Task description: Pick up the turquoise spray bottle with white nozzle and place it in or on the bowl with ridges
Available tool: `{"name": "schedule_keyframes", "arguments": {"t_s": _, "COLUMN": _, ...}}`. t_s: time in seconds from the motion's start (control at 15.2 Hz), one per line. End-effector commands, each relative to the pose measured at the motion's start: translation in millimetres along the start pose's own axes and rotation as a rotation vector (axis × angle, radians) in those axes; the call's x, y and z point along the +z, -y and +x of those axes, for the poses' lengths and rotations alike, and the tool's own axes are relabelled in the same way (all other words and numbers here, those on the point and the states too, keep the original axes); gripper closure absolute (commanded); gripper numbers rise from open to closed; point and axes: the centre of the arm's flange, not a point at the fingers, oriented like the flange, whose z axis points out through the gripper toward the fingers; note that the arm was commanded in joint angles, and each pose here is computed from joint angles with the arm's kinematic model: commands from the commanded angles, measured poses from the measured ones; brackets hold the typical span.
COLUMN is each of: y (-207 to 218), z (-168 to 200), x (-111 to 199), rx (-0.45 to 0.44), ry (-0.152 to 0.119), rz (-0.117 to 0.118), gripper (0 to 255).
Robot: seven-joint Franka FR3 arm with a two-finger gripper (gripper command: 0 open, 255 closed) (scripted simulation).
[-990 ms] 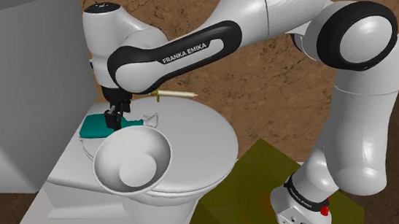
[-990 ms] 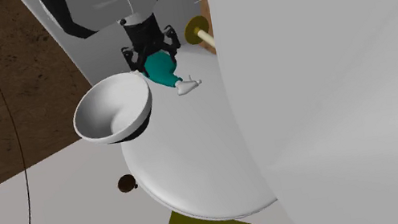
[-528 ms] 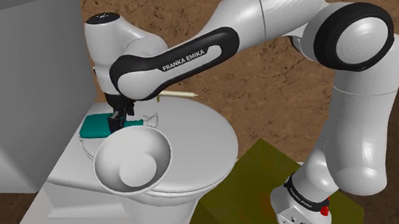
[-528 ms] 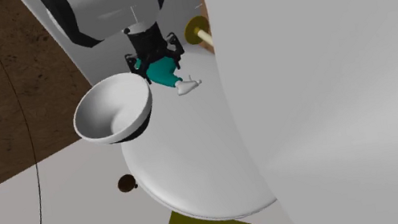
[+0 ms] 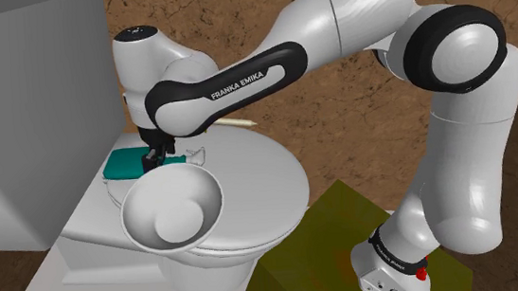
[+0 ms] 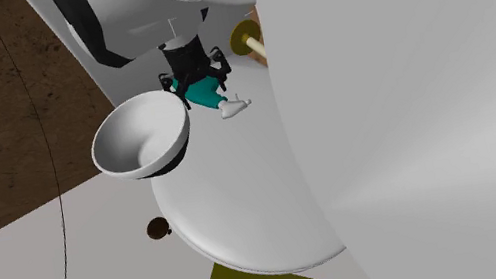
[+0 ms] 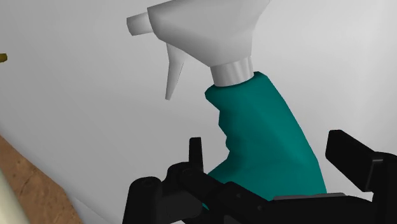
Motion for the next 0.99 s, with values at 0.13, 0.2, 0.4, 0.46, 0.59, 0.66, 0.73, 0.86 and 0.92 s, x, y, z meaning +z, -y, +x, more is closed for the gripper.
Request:
{"name": "schedule_keyframes", "arguments": {"t_s": 0.13, "y": 5, "z": -1, "x": 4, "rx": -0.005, "ry": 0.008, "rz": 0.002, "gripper": 255}}
{"name": "schedule_keyframes", "arguments": {"t_s": 0.2, "y": 4, "z": -1, "x": 4, "rx": -0.005, "ry": 0.008, "rz": 0.002, "gripper": 255}}
{"name": "schedule_keyframes", "arguments": {"t_s": 0.4, "y": 3, "z": -1, "x": 5, "rx": -0.005, "ry": 0.008, "rz": 0.002, "gripper": 255}}
{"name": "schedule_keyframes", "arguments": {"t_s": 0.46, "y": 3, "z": -2, "x": 5, "rx": -0.005, "ry": 0.008, "rz": 0.002, "gripper": 255}}
{"name": "schedule_keyframes", "arguments": {"t_s": 0.59, "y": 4, "z": -1, "x": 5, "rx": -0.005, "ry": 0.008, "rz": 0.002, "gripper": 255}}
{"name": "schedule_keyframes", "arguments": {"t_s": 0.66, "y": 3, "z": -1, "x": 3, "rx": -0.005, "ry": 0.008, "rz": 0.002, "gripper": 255}}
{"name": "schedule_keyframes", "arguments": {"t_s": 0.73, "y": 3, "z": -1, "x": -2, "rx": -0.005, "ry": 0.008, "rz": 0.002, "gripper": 255}}
{"name": "schedule_keyframes", "arguments": {"t_s": 0.86, "y": 2, "z": -2, "x": -12, "rx": -0.005, "ry": 0.008, "rz": 0.002, "gripper": 255}}
{"name": "schedule_keyframes", "arguments": {"t_s": 0.92, "y": 1, "z": -2, "x": -18, "rx": -0.005, "ry": 0.008, "rz": 0.002, "gripper": 255}}
